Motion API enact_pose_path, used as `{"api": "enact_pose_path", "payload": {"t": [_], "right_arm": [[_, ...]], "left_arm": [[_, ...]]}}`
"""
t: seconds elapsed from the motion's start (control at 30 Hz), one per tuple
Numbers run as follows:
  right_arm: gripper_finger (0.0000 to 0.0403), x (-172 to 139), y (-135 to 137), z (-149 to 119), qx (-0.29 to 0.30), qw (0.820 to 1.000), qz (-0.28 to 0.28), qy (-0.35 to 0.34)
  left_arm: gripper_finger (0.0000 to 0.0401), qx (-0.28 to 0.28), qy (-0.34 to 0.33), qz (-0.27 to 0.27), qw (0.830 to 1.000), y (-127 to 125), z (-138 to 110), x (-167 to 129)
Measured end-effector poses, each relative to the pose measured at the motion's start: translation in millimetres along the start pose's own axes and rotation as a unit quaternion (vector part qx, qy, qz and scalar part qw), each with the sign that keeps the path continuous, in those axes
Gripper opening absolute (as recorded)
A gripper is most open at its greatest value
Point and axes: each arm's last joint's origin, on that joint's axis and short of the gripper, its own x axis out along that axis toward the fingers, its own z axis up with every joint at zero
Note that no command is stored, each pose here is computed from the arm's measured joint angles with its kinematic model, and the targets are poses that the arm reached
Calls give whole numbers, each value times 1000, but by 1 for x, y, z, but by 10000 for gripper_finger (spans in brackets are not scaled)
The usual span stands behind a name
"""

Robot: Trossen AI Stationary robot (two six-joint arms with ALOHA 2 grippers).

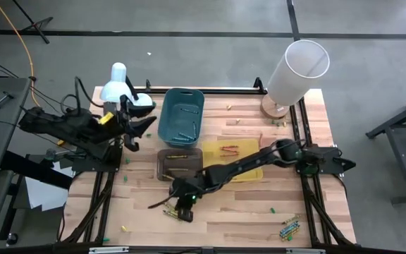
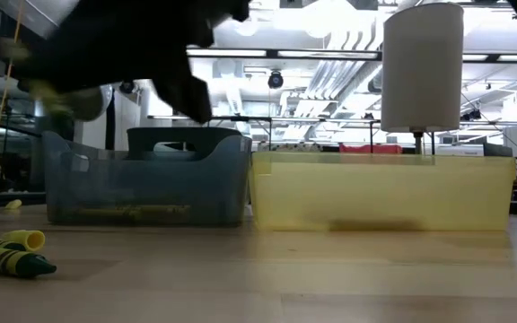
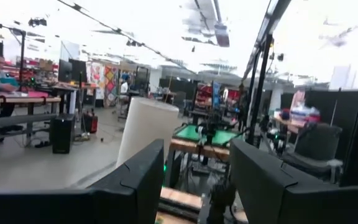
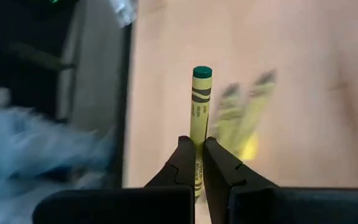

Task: Sort crayons
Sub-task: Move the green crayon to the bottom left of the table

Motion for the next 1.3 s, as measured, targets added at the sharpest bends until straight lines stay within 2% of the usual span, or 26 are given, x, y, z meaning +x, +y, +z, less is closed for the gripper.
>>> {"api": "enact_pose_path", "payload": {"t": [0.2,0.4,0.5,0.7,0.97,1.13,1.3], "right_arm": [[0,26,-1,3,16,996,80,27],[0,52,-2,-1,50,991,116,31],[0,61,-4,-7,70,991,110,39],[0,65,-11,-9,95,994,49,17],[4,64,-12,-9,91,994,53,23],[32,64,-14,-7,93,994,52,22],[84,63,-17,-6,90,994,51,19]], "left_arm": [[168,-4,-8,0,1000,3,4,-4],[168,2,1,0,1000,2,2,-4],[168,1,1,0,1000,2,2,-4],[168,0,0,-1,1000,2,2,-4],[168,1,0,-1,1000,2,2,-4],[168,2,0,-1,1000,2,2,-4],[168,9,0,-1,1000,2,2,-4]]}}
